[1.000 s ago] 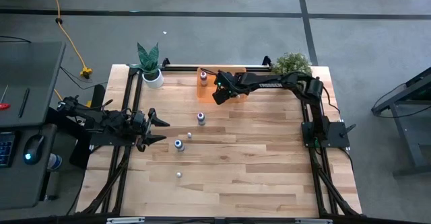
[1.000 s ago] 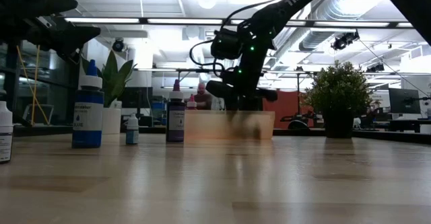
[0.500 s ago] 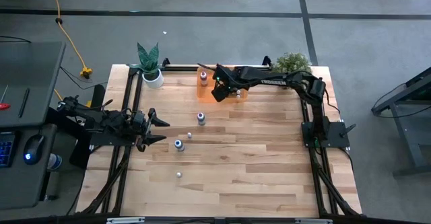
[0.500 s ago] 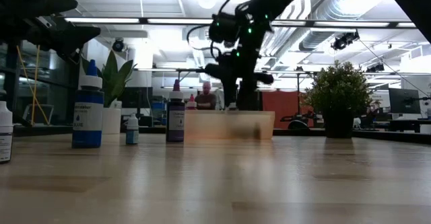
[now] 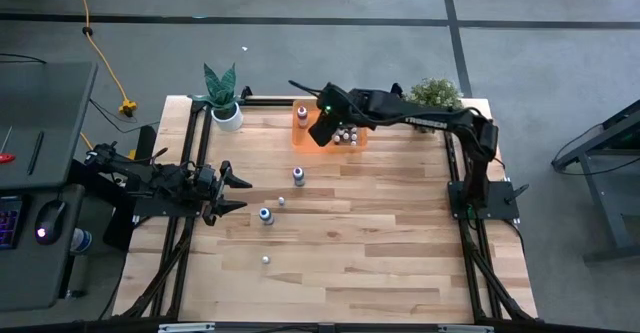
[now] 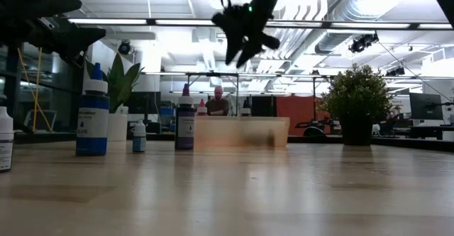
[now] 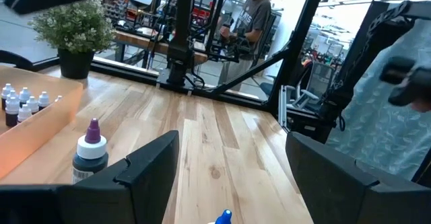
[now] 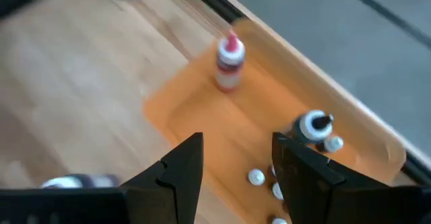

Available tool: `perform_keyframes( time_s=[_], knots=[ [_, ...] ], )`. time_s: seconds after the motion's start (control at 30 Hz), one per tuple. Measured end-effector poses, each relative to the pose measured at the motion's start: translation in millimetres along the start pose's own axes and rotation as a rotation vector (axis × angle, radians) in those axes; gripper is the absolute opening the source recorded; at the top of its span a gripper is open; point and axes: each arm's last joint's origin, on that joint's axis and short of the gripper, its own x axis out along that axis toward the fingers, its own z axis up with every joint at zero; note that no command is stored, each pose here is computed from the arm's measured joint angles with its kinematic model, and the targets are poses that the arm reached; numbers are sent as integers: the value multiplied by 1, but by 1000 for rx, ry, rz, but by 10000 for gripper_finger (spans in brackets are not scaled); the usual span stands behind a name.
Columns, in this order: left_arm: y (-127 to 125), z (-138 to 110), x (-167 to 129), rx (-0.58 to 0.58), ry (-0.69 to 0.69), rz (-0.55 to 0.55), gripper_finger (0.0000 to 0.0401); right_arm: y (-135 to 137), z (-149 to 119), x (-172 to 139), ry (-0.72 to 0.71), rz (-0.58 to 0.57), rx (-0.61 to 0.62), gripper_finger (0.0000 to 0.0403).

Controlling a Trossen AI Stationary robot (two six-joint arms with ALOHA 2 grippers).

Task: Pick & Place food coloring
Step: Put the small black food coloring bottle into the orange bin

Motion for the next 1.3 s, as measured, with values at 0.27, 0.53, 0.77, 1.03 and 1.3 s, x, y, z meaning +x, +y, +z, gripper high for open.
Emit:
perform_keyframes(
  time_s=[0.27,0.53,0.77,1.03,1.3],
  knots=[
    [0,0,0,0,0,0,271,30,22,-46,-139,191,-208,165],
    [0,0,0,0,0,0,271,74,27,-82,-330,609,-523,165],
    [0,0,0,0,0,0,271,98,20,-97,-388,819,-593,165],
    [0,0,0,0,0,0,271,107,16,-110,-366,820,-605,165],
    [0,0,0,0,0,0,271,126,9,-122,-298,788,-663,165]
  ],
)
